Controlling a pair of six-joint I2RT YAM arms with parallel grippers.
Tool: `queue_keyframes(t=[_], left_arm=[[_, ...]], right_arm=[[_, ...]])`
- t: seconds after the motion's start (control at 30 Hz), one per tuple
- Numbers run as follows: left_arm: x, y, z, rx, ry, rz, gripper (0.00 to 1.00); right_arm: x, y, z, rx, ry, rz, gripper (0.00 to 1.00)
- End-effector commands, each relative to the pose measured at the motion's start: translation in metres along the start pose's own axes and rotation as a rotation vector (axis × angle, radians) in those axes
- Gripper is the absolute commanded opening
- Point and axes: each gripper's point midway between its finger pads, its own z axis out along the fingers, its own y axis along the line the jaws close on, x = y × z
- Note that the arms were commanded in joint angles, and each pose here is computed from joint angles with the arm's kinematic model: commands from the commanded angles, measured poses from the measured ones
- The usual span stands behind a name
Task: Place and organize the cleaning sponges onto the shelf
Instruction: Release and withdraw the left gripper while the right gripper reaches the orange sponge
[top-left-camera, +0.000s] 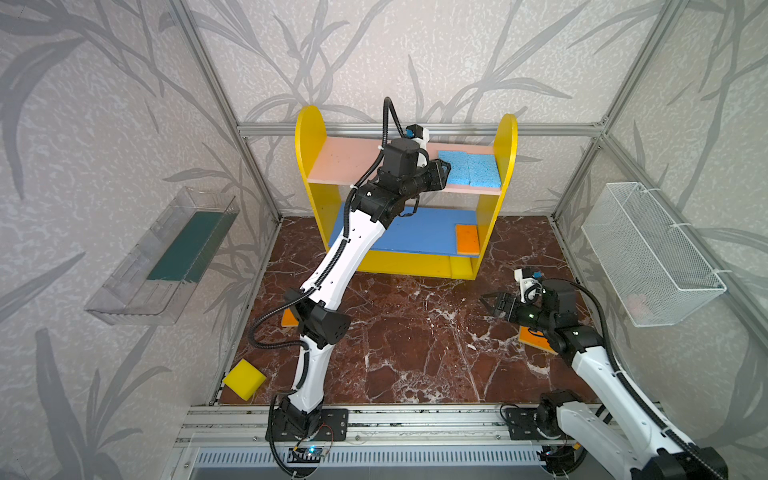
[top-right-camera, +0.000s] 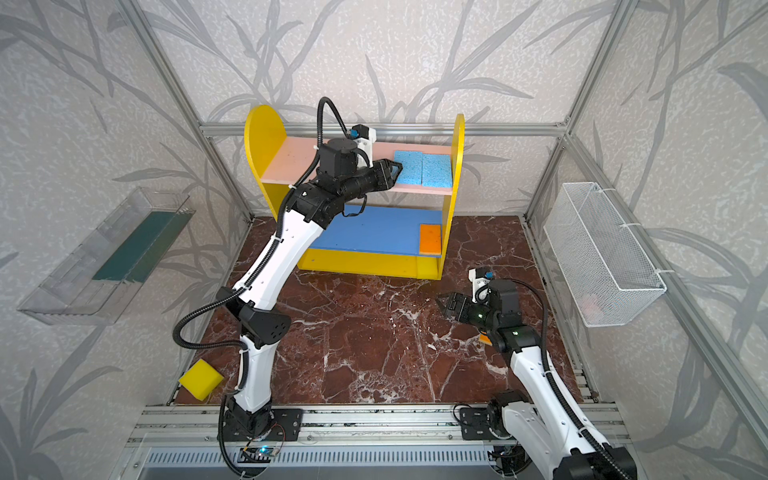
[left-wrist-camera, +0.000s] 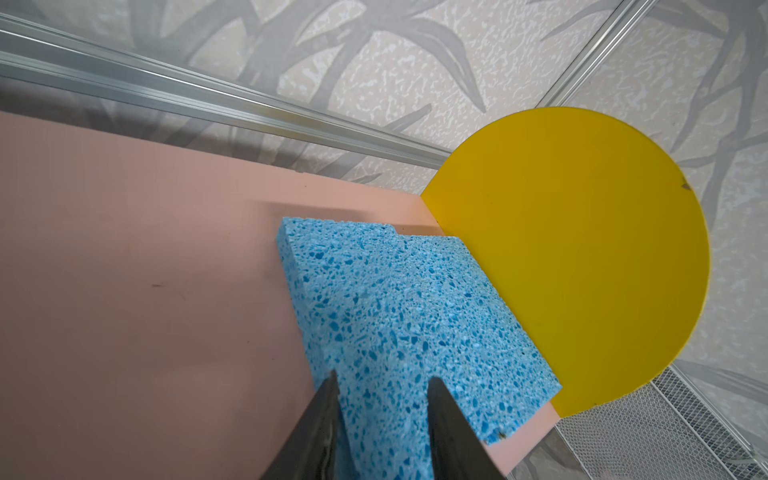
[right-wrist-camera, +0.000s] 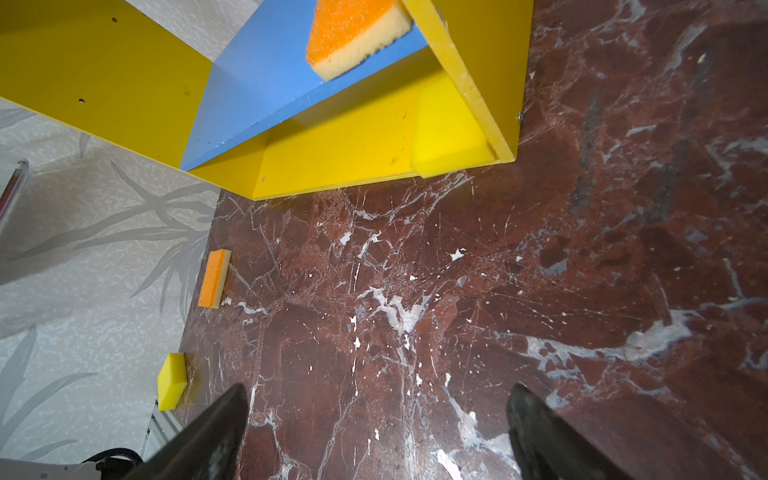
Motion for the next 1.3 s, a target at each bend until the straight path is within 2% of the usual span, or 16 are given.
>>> queue_keyframes(t=[0.0, 0.2, 0.3, 0.53, 0.63, 0.77, 0.93, 1.13, 1.27], left_arm=[[0.024, 0.004, 0.009, -0.011, 0.08, -0.02, 0.38], [0.021, 0.007, 0.006, -0.037, 0.064, -0.008, 0.39], [0.013, 0.009, -0.002, -0.063, 0.043, 0.013, 0.44], [-0.01, 0.006, -0.032, -0.095, -0.031, 0.071, 0.63], [-0.019, 0.008, -0.049, -0.118, -0.05, 0.095, 0.8], [-0.021, 0.011, -0.071, -0.121, -0.059, 0.098, 0.86], [0.013, 0.021, -0.102, -0.089, -0.072, 0.062, 0.88], [0.081, 0.049, -0.125, -0.085, -0.046, -0.001, 0.88], [0.118, 0.07, -0.14, -0.097, -0.046, -0.049, 0.88]], right_arm=[[-0.001, -0.001, -0.002, 0.004, -0.014, -0.02, 0.95], [-0.001, -0.001, -0.002, 0.004, -0.016, -0.021, 0.95], [-0.001, -0.001, -0.002, 0.003, -0.015, -0.022, 0.95], [-0.002, -0.001, -0.003, 0.013, -0.012, -0.022, 0.95], [-0.003, -0.003, -0.004, 0.03, -0.009, -0.023, 0.95], [-0.005, -0.011, -0.01, 0.104, -0.008, -0.003, 0.95], [0.004, -0.05, -0.019, 0.307, 0.019, 0.086, 0.95], [0.022, -0.117, -0.034, 0.526, 0.017, 0.273, 0.97], [0.024, -0.139, -0.047, 0.651, -0.001, 0.27, 1.0]])
